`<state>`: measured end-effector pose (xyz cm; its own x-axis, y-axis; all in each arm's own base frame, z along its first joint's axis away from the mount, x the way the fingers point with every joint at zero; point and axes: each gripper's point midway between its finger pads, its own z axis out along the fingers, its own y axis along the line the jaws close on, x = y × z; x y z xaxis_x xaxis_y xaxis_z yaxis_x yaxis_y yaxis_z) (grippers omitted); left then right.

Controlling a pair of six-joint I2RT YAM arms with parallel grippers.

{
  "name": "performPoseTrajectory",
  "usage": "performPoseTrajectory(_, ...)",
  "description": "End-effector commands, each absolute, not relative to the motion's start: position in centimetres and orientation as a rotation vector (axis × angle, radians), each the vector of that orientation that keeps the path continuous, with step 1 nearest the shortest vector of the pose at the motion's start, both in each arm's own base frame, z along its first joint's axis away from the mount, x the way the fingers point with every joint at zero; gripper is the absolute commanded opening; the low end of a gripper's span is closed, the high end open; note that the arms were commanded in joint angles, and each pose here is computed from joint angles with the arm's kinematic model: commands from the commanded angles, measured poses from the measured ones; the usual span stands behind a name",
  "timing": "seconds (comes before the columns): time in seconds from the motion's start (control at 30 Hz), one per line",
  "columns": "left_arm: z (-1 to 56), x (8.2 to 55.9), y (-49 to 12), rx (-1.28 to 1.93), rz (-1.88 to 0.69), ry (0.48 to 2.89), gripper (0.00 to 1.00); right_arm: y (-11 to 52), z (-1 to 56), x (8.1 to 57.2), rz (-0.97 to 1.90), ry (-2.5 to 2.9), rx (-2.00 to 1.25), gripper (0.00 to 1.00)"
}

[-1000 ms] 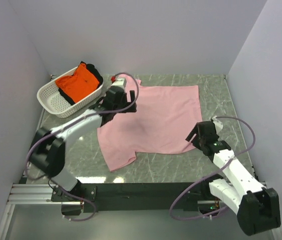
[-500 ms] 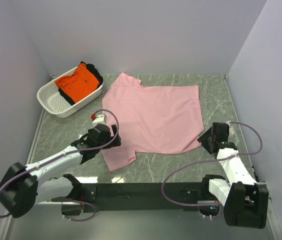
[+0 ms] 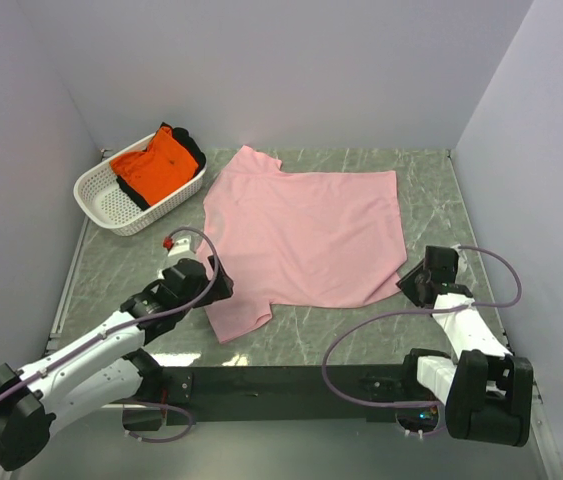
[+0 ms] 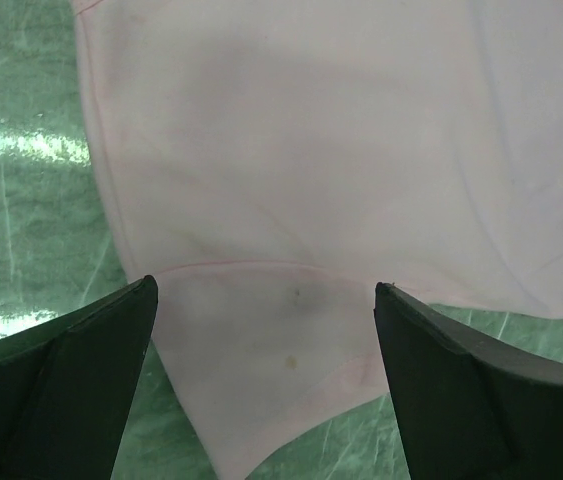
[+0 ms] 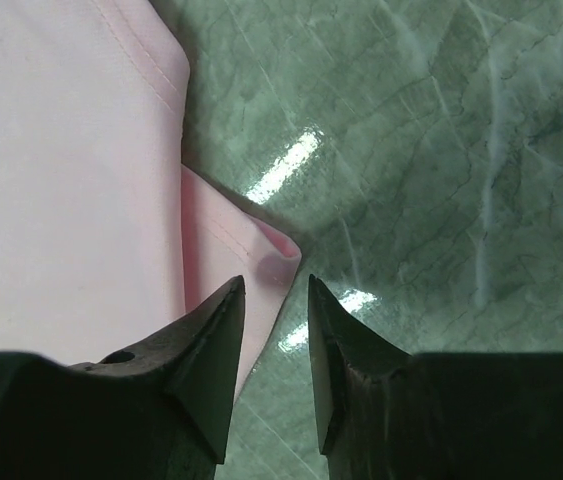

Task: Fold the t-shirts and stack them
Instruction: Fold the tshirt

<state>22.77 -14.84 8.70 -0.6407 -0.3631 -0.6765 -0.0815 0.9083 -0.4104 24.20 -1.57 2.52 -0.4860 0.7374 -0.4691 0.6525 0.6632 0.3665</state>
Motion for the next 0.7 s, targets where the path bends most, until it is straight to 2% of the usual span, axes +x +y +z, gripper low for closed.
performPoseTrajectory(0.0, 9.0, 22.3, -14.2, -0.339, -0.419, 2.243, 0.96, -1.9, 2.6, 24.7, 0.178, 2.261, 1.057, 0.39)
performPoseTrajectory(0.17, 9.4, 21.8, -14.1, -0.339, -0.441, 2.248, 0.96, -1.7, 2.1, 24.8, 0.182, 2.295, 1.057, 0.35)
performPoseTrajectory(0.3, 9.4, 21.3, -14.2, -0.341, -0.465, 2.252, 0.96, -1.7, 1.6, 24.8, 0.173, 2.323, 1.062, 0.26)
performPoseTrajectory(0.4, 9.1, 21.0, -14.2, -0.35, -0.476, 2.262, 0.96, -1.7, 1.5, 24.8, 0.167, 2.337, 1.06, 0.12)
performPoseTrajectory(0.43, 9.1, 20.8, -14.3, -0.356, -0.486, 2.261, 0.96, -1.7, 1.6, 24.8, 0.166, 2.335, 1.06, 0.03)
performPoseTrajectory(0.47, 9.1, 20.7, -14.4, -0.353, -0.501, 2.264, 0.96, -1.8, 1.7, 24.8, 0.164, 2.329, 1.061, 0.0)
performPoseTrajectory(0.67, 8.4, 19.4, -14.2, -0.387, -0.502, 2.295, 0.98, -2.4, 3.1, 24.4, 0.14, 2.253, 1.065, 0.0)
